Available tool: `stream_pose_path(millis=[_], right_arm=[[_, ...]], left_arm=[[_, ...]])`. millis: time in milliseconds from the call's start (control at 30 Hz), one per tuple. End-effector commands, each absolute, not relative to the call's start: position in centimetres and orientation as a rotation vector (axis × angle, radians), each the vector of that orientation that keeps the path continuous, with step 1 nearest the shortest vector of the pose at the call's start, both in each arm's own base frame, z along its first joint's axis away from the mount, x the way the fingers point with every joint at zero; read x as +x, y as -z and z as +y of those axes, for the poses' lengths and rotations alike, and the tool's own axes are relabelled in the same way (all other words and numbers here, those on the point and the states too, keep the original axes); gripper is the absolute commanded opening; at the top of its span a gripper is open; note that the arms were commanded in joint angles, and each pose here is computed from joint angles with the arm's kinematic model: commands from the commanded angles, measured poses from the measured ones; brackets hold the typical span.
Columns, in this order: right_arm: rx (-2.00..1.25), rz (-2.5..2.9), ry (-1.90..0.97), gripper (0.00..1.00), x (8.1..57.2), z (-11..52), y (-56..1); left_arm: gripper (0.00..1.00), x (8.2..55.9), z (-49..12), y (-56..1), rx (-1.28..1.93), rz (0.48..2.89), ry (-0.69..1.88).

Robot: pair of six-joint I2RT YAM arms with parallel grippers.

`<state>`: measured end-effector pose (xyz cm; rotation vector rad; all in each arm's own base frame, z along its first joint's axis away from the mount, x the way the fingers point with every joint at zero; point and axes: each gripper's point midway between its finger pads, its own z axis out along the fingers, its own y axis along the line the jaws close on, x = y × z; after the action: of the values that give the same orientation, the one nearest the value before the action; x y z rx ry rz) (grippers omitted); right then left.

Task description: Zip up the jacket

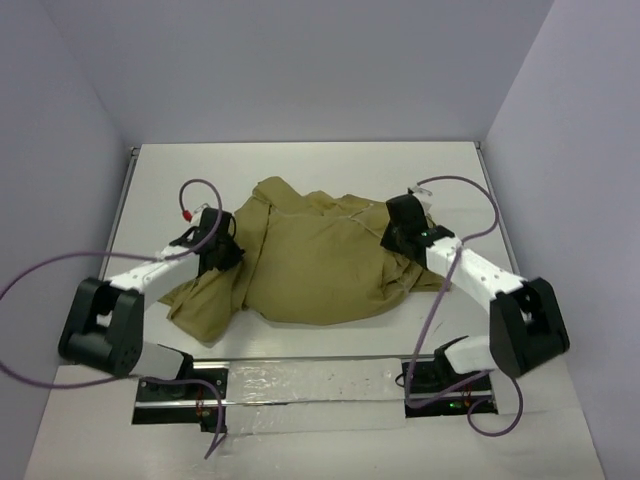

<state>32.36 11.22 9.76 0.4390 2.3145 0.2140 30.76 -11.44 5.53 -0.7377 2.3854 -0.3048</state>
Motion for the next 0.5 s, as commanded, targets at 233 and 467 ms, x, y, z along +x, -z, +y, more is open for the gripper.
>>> stream_pose_path(millis=[233, 467], right_arm=[[0.646, 2.136, -0.182, 0.0, 49.8, 10.2, -15.1], [0.612, 2.204, -0.171, 0.74, 52.7, 9.4, -15.2]], left_arm=[[0.0, 48.1, -16.5, -14.2, -0.552, 2.209, 0.513], [0.85, 50.1, -17.2, -20.6, -0.419, 2.152, 0.517]])
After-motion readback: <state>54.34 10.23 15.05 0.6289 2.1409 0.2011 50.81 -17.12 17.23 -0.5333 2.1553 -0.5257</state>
